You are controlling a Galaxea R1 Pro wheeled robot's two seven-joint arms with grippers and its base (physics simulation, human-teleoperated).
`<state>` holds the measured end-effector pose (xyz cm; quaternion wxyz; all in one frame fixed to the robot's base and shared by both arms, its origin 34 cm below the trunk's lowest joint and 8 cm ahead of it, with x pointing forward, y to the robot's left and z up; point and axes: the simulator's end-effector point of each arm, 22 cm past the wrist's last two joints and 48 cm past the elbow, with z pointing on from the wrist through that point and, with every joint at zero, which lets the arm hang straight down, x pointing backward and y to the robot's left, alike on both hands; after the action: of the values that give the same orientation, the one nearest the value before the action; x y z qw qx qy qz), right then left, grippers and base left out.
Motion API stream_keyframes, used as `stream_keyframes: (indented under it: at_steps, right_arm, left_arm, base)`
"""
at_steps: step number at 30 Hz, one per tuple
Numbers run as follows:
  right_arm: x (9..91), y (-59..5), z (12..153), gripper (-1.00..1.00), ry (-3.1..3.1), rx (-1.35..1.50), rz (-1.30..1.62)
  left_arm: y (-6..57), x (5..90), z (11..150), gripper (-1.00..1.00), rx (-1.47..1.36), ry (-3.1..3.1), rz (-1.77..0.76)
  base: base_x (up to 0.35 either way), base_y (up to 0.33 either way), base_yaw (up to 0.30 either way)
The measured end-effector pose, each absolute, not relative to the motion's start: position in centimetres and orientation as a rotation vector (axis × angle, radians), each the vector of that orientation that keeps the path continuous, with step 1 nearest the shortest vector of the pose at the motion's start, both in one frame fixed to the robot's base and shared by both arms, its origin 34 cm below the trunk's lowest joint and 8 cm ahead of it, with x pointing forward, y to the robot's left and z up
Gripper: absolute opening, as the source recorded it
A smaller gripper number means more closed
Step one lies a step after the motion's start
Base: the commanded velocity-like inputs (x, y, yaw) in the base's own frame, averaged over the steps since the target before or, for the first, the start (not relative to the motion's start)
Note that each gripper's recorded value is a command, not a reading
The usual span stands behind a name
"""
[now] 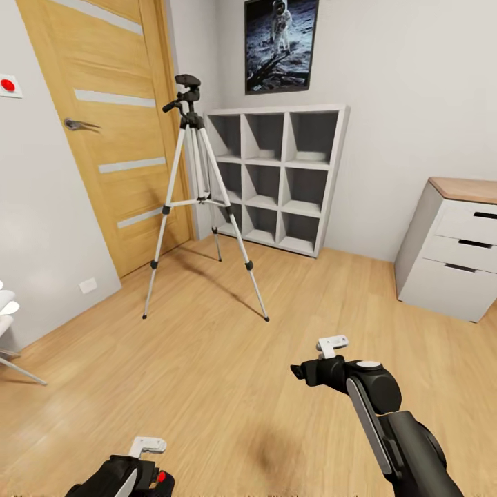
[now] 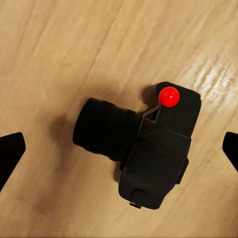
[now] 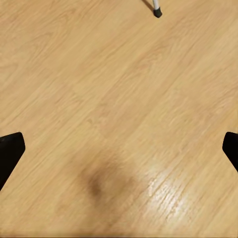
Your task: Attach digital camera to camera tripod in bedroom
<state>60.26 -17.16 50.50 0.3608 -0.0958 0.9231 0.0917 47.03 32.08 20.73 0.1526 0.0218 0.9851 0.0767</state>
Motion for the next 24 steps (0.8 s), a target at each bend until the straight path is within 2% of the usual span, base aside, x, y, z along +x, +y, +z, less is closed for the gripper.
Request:
stream_keyframes:
  at_steps: [24]
  right_arm:
    - [59.6,-16.6,44.8,1.00,2.483,-0.246,0.259]
  left_arm:
    - [30.7,42.7,15.5,1.00,0.145,2.818,0.083]
  base:
    - [0.000,0.000,0.000]
